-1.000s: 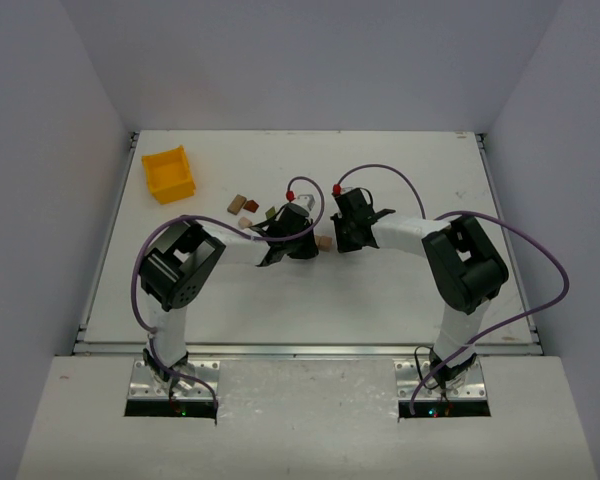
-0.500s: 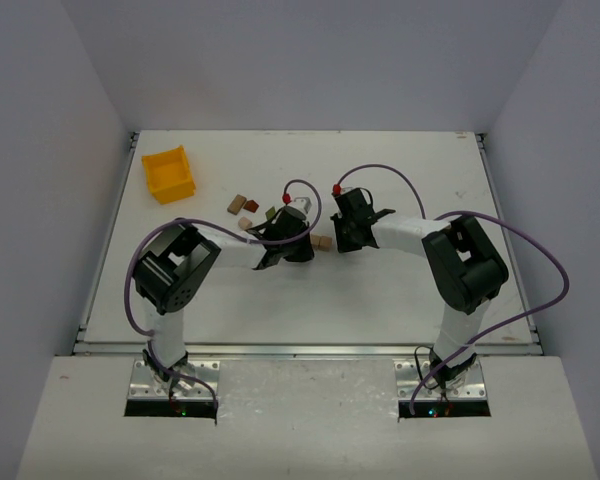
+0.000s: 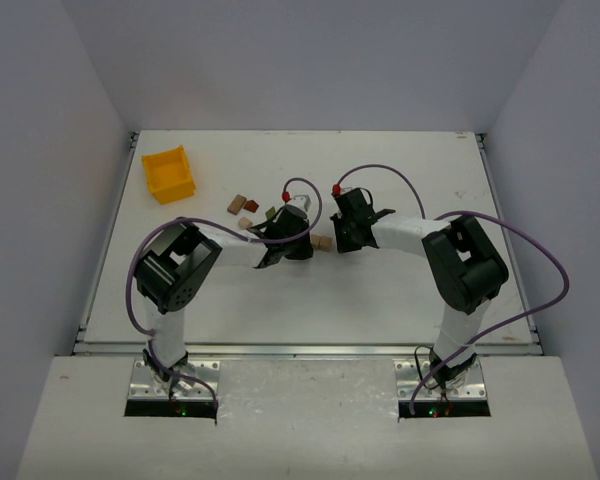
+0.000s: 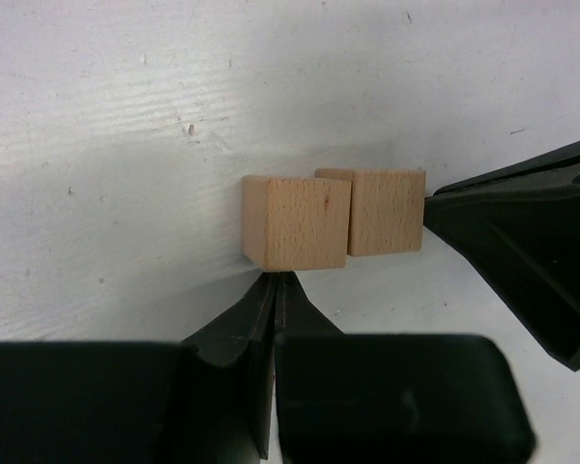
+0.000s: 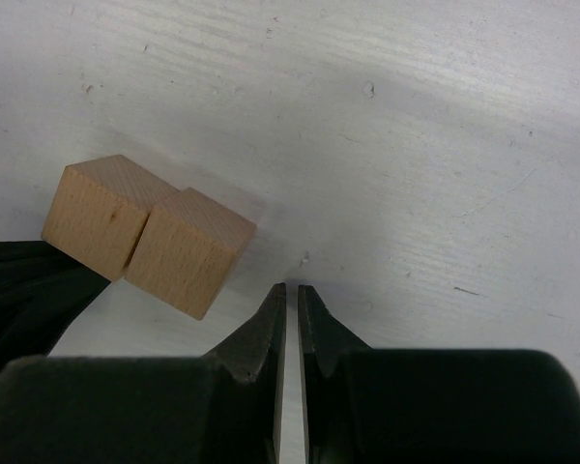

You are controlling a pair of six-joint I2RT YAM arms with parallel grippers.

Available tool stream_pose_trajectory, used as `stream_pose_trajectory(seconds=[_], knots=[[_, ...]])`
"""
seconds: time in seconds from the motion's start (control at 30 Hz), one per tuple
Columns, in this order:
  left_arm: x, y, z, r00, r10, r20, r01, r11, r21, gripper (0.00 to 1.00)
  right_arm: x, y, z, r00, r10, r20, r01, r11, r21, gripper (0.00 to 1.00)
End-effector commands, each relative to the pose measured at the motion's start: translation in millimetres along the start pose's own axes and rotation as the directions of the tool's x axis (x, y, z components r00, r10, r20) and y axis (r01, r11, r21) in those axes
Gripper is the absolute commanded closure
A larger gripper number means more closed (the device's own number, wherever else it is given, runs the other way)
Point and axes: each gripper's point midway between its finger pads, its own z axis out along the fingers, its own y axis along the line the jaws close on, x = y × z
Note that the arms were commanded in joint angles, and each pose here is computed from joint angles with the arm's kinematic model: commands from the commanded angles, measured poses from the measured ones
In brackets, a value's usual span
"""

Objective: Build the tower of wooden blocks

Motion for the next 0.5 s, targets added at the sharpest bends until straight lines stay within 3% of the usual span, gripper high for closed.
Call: stream_pose_trajectory(seconds=[0.0,0.47], knots=[[-17.9,-15.3,7.1,0.998,0.016,0.055,-0.018,0.999,0.031,1.00,-14.6,2.2,-2.8,0.999,-0.009,0.053,0.009,1.000,-0.015,0.92],[-19.4,-22.3,9.8,0.999,0.015,0.051,-0.018,0.998,0.058,1.00,-15.1,1.4,-3.9,0.998,-0.012,0.057,0.012,1.000,-0.012,0.91]])
